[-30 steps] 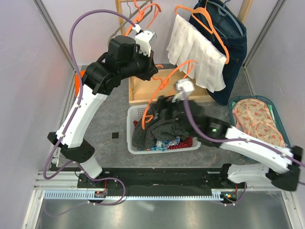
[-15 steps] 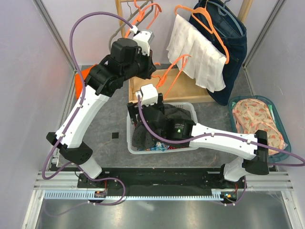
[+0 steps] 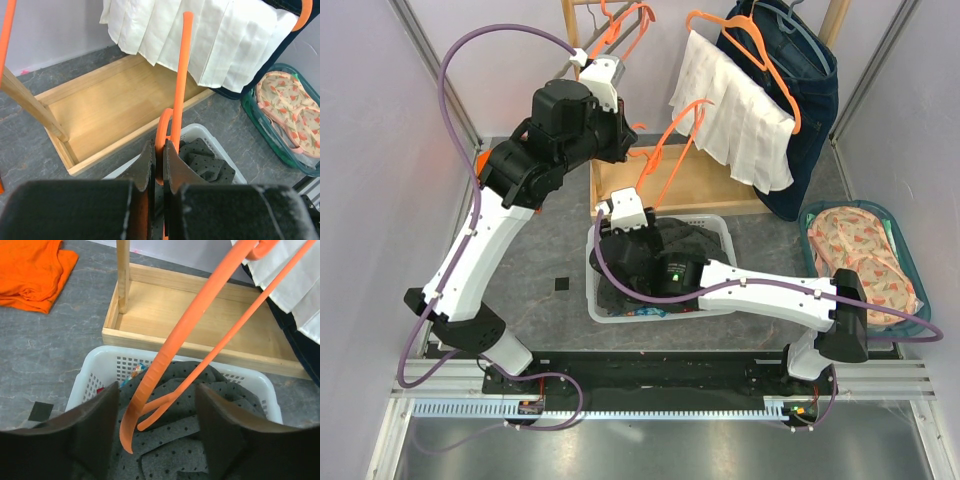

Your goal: Remove the skirt from the hanger

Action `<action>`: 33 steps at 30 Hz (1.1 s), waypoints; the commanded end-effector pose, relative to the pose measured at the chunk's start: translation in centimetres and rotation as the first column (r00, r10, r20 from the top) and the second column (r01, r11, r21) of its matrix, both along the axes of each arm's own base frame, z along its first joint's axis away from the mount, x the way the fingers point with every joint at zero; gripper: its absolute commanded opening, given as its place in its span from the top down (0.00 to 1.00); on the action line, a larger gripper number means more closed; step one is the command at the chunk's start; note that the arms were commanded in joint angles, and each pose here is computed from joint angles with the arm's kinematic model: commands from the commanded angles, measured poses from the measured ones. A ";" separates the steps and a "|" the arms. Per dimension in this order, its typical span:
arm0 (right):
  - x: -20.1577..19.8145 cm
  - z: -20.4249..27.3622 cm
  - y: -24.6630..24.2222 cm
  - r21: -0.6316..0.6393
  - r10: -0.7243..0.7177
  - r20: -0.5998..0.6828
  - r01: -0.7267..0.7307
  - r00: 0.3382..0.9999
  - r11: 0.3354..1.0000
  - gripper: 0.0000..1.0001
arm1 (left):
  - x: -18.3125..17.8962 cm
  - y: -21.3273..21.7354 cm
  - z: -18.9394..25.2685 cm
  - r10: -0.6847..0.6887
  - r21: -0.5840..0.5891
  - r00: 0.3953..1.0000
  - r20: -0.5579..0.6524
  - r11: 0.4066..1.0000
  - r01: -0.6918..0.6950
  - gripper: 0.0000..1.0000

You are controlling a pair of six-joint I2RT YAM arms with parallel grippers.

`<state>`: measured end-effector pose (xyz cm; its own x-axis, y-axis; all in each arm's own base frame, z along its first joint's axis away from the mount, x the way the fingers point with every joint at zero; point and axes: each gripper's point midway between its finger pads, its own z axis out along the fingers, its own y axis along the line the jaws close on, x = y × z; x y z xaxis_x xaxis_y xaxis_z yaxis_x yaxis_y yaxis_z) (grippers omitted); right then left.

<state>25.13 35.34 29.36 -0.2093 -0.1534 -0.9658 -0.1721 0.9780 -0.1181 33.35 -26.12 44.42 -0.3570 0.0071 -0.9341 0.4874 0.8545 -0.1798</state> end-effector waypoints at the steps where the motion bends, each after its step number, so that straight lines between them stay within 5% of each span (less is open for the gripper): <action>1: 0.2 0.3 -1.1 0.038 -0.048 0.012 0.047 0.999 0.998 0.51 | -0.4 0.7 2.5 0.034 -0.089 0.999 0.041 0.996 -0.030 0.98; 4: 0.0 0.6 -2.2 0.068 -0.053 0.008 0.053 0.999 0.996 0.80 | -0.5 0.9 2.4 0.041 -0.087 0.998 0.041 0.996 -0.038 0.98; 7: -0.4 1.3 -3.8 0.105 -0.066 0.006 0.065 0.998 0.992 0.94 | -0.3 1.2 2.3 0.055 -0.075 0.997 0.046 0.996 -0.052 0.98; 16: -2.4 4.9 -9.8 0.162 -0.046 0.006 0.045 0.999 0.986 1.00 | 0.0 2.1 2.2 0.076 -0.050 0.995 0.067 0.996 -0.072 0.97; 17: -2.7 4.9 -9.9 0.158 -0.022 -0.008 0.022 1.000 0.987 1.00 | 0.0 2.1 2.1 0.076 -0.046 0.995 0.066 0.996 -0.073 0.93; 18: -2.9 5.0 -9.9 0.154 -0.002 -0.015 0.004 1.000 0.988 1.00 | -0.2 1.9 2.2 0.060 -0.051 0.996 0.067 0.997 -0.057 0.72; 20: -3.3 5.0 -10.1 0.135 0.032 -0.034 -0.027 0.999 0.991 1.00 | -0.5 1.7 2.6 0.033 -0.064 0.997 0.072 0.998 -0.028 0.64; 23: -3.5 4.9 -9.8 0.118 0.047 -0.053 -0.041 0.997 0.992 1.00 | -2.1 0.1 3.8 -0.126 -0.134 0.990 0.063 0.982 0.134 0.29; 24: -3.5 4.8 -9.7 0.117 0.053 -0.059 -0.046 0.997 0.992 1.00 | -3.2 -0.7 4.4 -0.232 -0.159 0.970 0.071 0.957 0.241 0.01; 28: -3.6 5.3 -10.1 0.109 0.060 -0.055 -0.054 0.997 0.993 1.00 | -4.9 0.0 7.7 -0.333 -0.192 0.927 0.174 0.912 0.363 0.00; 33: -3.8 6.6 -9.7 0.142 0.125 -0.062 -0.115 0.990 0.983 1.00 | -5.8 3.1 14.4 -0.250 -0.157 0.880 0.403 0.929 0.336 0.00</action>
